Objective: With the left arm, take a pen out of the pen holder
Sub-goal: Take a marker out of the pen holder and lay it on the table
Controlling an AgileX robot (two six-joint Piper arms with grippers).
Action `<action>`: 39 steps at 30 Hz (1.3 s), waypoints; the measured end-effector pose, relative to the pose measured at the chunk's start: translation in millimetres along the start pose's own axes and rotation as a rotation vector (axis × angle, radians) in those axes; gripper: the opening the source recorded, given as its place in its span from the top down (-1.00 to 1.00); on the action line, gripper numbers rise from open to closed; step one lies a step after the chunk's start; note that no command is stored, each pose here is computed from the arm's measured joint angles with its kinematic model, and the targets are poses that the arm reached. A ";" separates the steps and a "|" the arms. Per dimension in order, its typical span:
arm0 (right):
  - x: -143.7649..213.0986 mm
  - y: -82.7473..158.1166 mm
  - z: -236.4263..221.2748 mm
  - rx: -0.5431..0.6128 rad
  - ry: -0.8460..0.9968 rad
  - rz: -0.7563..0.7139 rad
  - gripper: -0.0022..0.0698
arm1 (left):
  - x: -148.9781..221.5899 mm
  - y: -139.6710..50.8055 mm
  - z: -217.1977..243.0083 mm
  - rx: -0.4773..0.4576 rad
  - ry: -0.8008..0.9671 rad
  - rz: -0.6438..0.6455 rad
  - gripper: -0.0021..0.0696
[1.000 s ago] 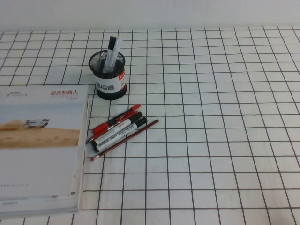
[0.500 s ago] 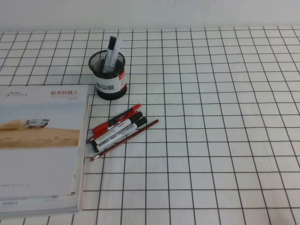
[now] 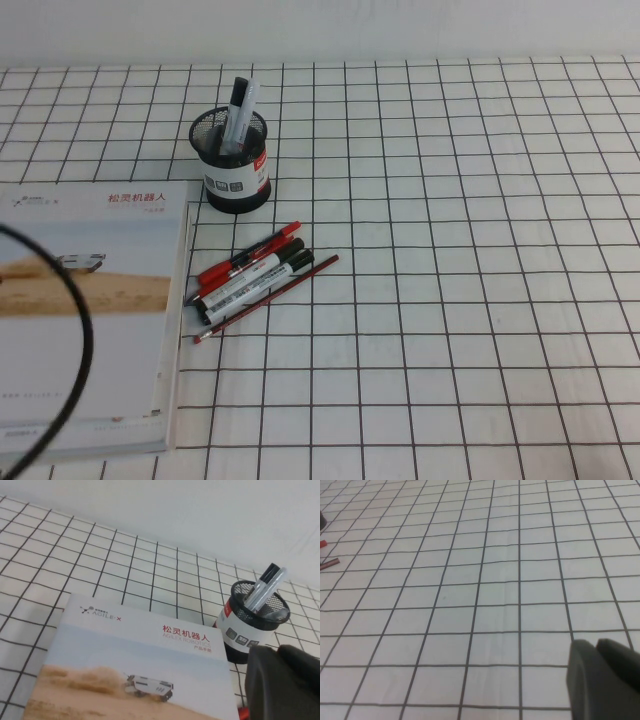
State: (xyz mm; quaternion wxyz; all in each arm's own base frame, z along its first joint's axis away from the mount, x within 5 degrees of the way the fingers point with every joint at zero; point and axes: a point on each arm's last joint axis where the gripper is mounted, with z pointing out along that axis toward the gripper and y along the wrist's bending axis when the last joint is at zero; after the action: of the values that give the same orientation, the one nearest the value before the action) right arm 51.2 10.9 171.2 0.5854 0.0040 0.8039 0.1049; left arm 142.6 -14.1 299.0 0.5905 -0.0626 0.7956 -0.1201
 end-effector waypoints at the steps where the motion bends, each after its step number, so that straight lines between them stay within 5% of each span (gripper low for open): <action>1: 0.0 0.0 0.0 0.000 0.000 0.000 0.98 | -6.3 -1.2 8.6 -0.004 0.017 0.012 0.94; 11: 0.0 0.0 0.0 0.000 0.000 0.000 0.98 | -44.6 -15.2 90.8 0.006 0.138 0.127 0.94; 17: 0.0 0.0 0.0 0.000 0.000 0.000 0.98 | -44.5 -52.8 125.9 0.125 0.147 0.263 0.94; 25: 0.0 0.0 0.0 0.000 0.000 0.000 0.98 | -27.1 -88.4 126.6 0.214 -0.079 0.311 0.94; 39: 0.0 0.0 0.0 0.000 0.000 0.000 0.98 | 54.8 -79.5 117.8 0.350 -0.188 0.280 0.94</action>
State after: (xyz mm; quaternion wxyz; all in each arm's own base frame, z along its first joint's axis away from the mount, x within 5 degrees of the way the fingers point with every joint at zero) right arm 51.2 10.9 171.2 0.5854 0.0040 0.8039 0.1049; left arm 235.5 -117.7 237.1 0.6746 0.1408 0.7052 -0.1669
